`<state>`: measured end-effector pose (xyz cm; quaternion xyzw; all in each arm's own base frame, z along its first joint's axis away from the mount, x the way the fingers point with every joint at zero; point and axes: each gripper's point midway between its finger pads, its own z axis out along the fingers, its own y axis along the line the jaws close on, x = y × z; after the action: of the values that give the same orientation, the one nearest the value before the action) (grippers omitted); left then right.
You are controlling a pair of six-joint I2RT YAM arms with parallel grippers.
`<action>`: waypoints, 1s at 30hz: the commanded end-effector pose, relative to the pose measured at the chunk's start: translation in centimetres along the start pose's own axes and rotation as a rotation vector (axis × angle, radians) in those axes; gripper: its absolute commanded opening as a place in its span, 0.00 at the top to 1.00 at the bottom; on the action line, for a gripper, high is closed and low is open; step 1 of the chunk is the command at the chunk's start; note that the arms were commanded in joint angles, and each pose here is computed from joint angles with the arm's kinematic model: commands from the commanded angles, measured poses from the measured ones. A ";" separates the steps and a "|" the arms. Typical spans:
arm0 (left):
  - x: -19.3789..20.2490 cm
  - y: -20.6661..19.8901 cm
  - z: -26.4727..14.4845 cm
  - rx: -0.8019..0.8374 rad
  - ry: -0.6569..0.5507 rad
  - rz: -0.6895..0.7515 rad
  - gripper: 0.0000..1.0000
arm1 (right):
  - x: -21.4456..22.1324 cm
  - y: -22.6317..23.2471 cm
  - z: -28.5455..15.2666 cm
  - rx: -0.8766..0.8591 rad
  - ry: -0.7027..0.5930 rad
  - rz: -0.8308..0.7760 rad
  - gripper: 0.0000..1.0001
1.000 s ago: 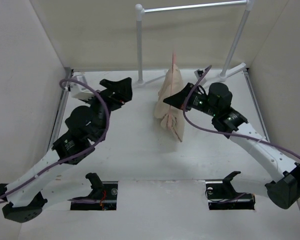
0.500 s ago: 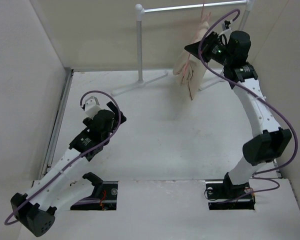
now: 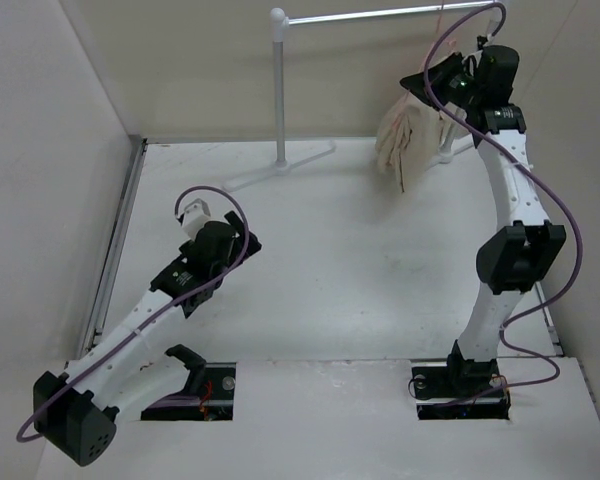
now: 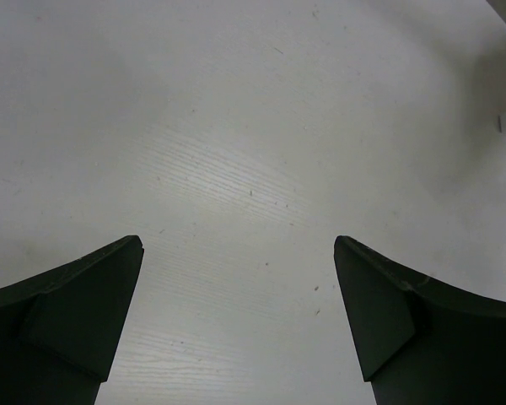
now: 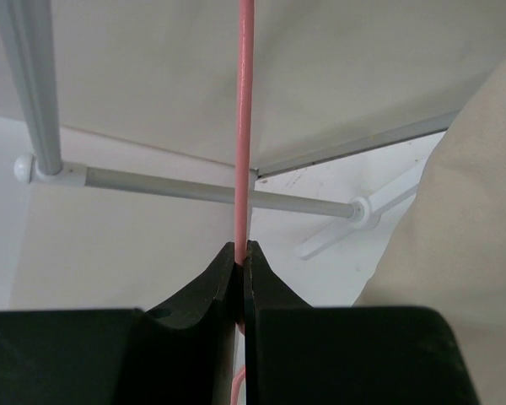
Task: Place the trousers on the hanger
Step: Place the hanger at the clothesline.
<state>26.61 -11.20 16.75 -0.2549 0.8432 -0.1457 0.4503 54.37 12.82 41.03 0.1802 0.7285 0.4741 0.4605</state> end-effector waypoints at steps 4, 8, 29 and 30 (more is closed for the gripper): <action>-0.2 -1.2 1.1 0.032 0.008 -0.031 0.00 | -3.0 1.9 -0.5 -0.084 -0.060 -0.074 0.99; 0.0 -1.2 1.5 0.020 0.015 -0.031 0.00 | -2.8 0.0 -0.2 -0.047 -0.052 -0.065 0.97; -2.1 -1.8 2.3 -0.026 0.008 -0.040 0.00 | -2.9 1.2 -5.7 0.007 -0.152 -0.132 0.00; -2.2 -2.1 2.5 -0.030 0.011 -0.037 0.00 | -2.6 0.6 -6.7 0.038 -0.169 -0.134 0.00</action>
<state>29.14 -11.43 15.66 -0.2716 0.8527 -0.1340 0.4257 52.60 9.61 39.63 0.1919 0.7354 0.4368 0.4812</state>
